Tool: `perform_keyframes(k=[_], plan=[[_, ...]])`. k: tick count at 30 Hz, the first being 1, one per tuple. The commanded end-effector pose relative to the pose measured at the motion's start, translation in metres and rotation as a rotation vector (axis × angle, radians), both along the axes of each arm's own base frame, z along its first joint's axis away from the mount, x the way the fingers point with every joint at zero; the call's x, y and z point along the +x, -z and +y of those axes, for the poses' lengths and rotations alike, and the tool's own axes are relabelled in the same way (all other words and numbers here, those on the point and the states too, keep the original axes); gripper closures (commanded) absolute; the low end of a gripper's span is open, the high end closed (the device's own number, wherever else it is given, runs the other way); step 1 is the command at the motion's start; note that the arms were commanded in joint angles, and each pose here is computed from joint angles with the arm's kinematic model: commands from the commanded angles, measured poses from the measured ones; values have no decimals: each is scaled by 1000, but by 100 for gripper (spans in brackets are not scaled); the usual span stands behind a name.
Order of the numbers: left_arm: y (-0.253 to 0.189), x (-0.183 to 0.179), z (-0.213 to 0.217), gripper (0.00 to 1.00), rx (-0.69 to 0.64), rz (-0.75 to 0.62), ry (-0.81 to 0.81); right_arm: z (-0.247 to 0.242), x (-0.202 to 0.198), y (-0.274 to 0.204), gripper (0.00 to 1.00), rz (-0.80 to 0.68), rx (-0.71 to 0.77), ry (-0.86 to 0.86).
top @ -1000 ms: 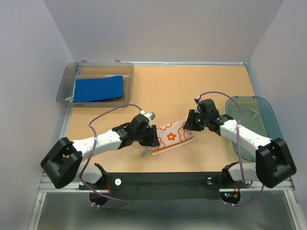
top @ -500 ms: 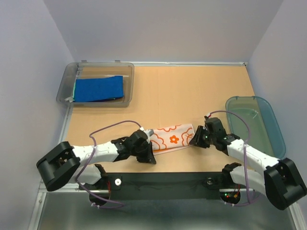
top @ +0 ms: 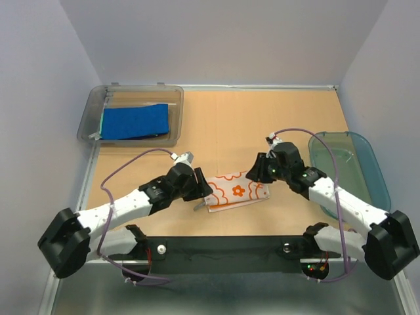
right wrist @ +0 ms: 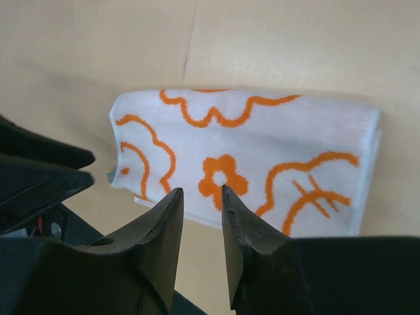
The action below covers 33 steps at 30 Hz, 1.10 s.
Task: Fold and stack the towels
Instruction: Fold the towel
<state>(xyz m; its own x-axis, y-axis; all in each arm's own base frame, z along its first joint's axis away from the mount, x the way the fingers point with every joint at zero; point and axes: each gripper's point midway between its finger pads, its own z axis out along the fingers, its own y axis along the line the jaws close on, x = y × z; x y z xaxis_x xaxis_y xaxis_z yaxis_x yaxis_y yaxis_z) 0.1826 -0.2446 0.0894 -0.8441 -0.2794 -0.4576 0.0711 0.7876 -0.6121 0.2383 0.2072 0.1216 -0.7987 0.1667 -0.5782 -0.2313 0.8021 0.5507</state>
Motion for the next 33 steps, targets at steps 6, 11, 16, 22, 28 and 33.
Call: perform_keyframes(k=[6, 11, 16, 22, 28, 33], plan=[[41, -8, -21, 57, 105, 98, 126, 55, 8, -5, 64, -62, 18, -146], [68, -43, -11, 62, 121, 184, 171, 77, -5, -1, 64, -71, 20, -242], [71, -56, -5, 60, 116, 191, 171, 103, -28, 14, 64, -26, 35, -364], [70, -62, -11, 57, 124, 194, 191, 120, -58, 45, 65, 58, 41, -460], [66, -59, -11, 52, 115, 175, 168, 104, -85, 83, 75, 189, 8, -465], [60, -52, -2, 49, 127, 149, 108, 82, -108, 111, 82, 299, -27, -445]])
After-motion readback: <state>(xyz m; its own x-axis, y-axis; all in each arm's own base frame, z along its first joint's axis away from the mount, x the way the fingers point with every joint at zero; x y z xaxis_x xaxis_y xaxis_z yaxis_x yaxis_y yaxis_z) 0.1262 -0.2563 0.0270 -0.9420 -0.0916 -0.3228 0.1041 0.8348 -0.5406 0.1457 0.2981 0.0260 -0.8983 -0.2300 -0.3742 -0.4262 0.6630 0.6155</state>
